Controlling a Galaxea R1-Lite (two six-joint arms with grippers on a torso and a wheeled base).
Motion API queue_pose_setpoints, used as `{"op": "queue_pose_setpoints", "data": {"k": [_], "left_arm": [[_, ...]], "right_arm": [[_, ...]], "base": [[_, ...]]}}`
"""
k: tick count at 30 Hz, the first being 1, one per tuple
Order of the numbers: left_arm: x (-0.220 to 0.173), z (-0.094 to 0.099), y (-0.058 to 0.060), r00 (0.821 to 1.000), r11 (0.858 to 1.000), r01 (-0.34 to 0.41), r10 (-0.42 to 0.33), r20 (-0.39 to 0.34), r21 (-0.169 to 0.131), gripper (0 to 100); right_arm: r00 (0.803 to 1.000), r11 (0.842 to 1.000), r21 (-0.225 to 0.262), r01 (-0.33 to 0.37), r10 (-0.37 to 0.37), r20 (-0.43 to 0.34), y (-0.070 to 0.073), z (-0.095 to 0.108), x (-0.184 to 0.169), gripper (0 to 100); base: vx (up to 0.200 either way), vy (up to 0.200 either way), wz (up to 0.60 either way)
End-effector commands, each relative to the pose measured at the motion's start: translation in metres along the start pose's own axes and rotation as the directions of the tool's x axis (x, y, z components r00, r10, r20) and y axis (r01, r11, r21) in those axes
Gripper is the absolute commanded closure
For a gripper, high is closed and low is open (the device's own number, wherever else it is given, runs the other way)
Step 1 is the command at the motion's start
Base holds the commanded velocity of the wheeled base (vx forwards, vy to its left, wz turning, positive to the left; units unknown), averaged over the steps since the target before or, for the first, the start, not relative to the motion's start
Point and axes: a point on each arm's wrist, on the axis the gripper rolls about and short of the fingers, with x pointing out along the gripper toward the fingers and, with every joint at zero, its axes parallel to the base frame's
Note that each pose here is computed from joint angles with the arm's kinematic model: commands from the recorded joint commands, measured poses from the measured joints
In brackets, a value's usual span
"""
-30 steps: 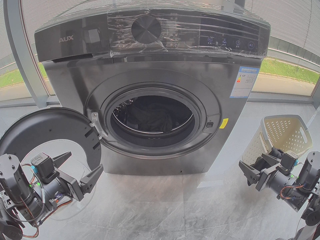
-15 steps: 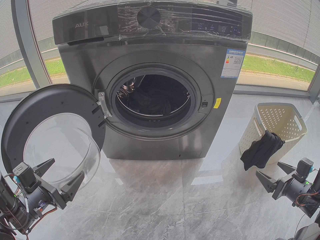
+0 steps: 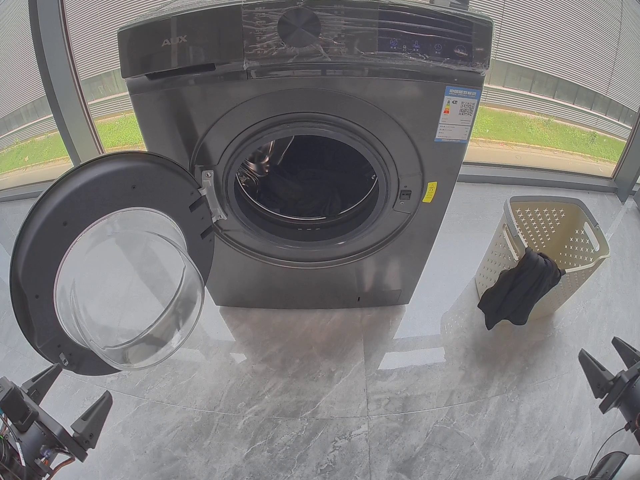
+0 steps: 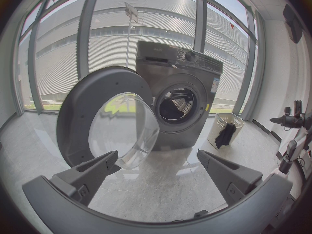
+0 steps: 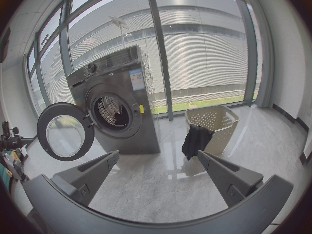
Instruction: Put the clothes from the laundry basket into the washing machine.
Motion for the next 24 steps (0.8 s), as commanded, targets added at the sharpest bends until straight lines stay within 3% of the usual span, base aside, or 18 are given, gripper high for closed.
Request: {"op": "queue_pose_setpoints", "data": {"k": [1,3,4,5,6,10,14,18,19,22,24], "left_arm": [[-0.027,-0.018,0.008,0.986,0.99,-0.132,0.136,0.094,-0.047,0],[-0.03,-0.022,0.008,0.988,0.991,-0.13,0.133,0.08,-0.039,0],[-0.031,-0.024,0.008,0.988,0.99,-0.134,0.136,0.078,-0.036,0],[-0.033,-0.027,0.008,0.986,0.989,-0.145,0.147,0.077,-0.03,0],[-0.035,-0.03,0.008,0.984,0.987,-0.159,0.161,0.071,-0.026,0],[-0.042,-0.044,0.007,0.978,0.979,-0.203,0.204,0.048,-0.025,0],[-0.047,-0.046,0.005,0.977,0.982,-0.185,0.188,0.102,-0.039,0],[-0.05,-0.048,0.004,0.963,0.975,-0.218,0.221,0.152,-0.04,0],[-0.053,-0.049,0.003,0.953,0.972,-0.235,0.235,0.19,-0.027,0],[-0.053,-0.049,0.004,0.946,0.963,-0.27,0.26,0.193,0.025,0],[-0.053,-0.049,0.004,0.947,0.963,-0.267,0.259,0.19,0.018,0]], "right_arm": [[0.978,0.995,-0.06,0.083,-0.069,0.197,-0.013,-0.026,-0.05,0],[0.978,0.991,-0.114,0.066,-0.042,0.203,-0.012,-0.046,-0.062,0],[0.98,0.991,-0.115,0.065,-0.042,0.195,-0.012,-0.051,-0.064,0],[0.986,0.992,-0.115,0.049,-0.029,0.163,-0.011,-0.053,-0.066,0],[0.983,0.992,-0.11,0.061,-0.041,0.179,-0.012,-0.051,-0.067,0],[0.975,0.986,-0.08,0.145,-0.129,0.18,-0.014,-0.054,-0.065,0],[0.976,0.987,-0.074,0.139,-0.124,0.177,-0.014,-0.054,-0.065,0],[0.98,0.988,-0.073,0.139,-0.126,0.154,-0.014,-0.055,-0.065,0],[0.98,0.987,-0.074,0.14,-0.128,0.154,-0.014,-0.054,-0.065,0],[0.98,0.987,-0.079,0.138,-0.125,0.152,-0.014,-0.055,-0.065,0],[0.981,0.987,-0.083,0.134,-0.121,0.15,-0.014,-0.055,-0.065,0]], "base": [[0.0,0.0,0.0],[0.0,0.0,0.0],[0.0,0.0,0.0],[0.0,0.0,0.0],[0.0,0.0,0.0],[0.0,0.0,0.0],[0.0,0.0,0.0],[0.0,0.0,0.0],[0.0,0.0,0.0],[0.0,0.0,0.0],[0.0,0.0,0.0]]}}
